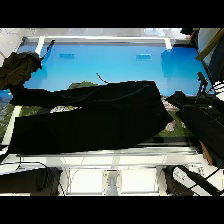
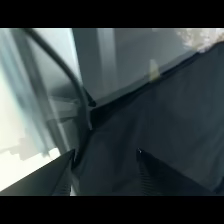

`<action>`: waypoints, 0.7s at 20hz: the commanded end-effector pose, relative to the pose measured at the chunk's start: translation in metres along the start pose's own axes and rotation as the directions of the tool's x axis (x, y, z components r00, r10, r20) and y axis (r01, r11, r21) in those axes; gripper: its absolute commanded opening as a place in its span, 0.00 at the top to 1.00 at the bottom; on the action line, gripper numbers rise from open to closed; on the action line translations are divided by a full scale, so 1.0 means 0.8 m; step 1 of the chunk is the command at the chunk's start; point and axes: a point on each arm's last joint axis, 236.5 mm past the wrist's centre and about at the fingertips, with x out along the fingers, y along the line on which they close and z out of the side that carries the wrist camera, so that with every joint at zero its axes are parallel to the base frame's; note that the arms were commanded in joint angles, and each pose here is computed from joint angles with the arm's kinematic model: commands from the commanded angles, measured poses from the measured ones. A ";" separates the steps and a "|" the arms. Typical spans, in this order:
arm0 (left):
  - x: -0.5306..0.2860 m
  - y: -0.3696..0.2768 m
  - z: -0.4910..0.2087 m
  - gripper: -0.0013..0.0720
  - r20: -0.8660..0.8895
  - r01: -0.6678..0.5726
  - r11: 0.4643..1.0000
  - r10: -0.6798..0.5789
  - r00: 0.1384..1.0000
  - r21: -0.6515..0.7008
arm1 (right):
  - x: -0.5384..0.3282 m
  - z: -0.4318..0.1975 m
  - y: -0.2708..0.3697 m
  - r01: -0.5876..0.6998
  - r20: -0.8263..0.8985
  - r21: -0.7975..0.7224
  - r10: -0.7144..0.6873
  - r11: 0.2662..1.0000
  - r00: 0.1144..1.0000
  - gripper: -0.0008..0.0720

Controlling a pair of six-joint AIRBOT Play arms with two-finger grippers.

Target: Fold the clothes and pants, and hang the long-sleeved shirts on hangers.

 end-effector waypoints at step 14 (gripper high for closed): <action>0.012 -0.043 -0.048 0.96 -0.183 0.064 0.997 -0.055 0.982 0.043 | -0.001 -0.006 -0.012 0.039 -0.018 -0.017 -0.039 0.999 0.999 0.62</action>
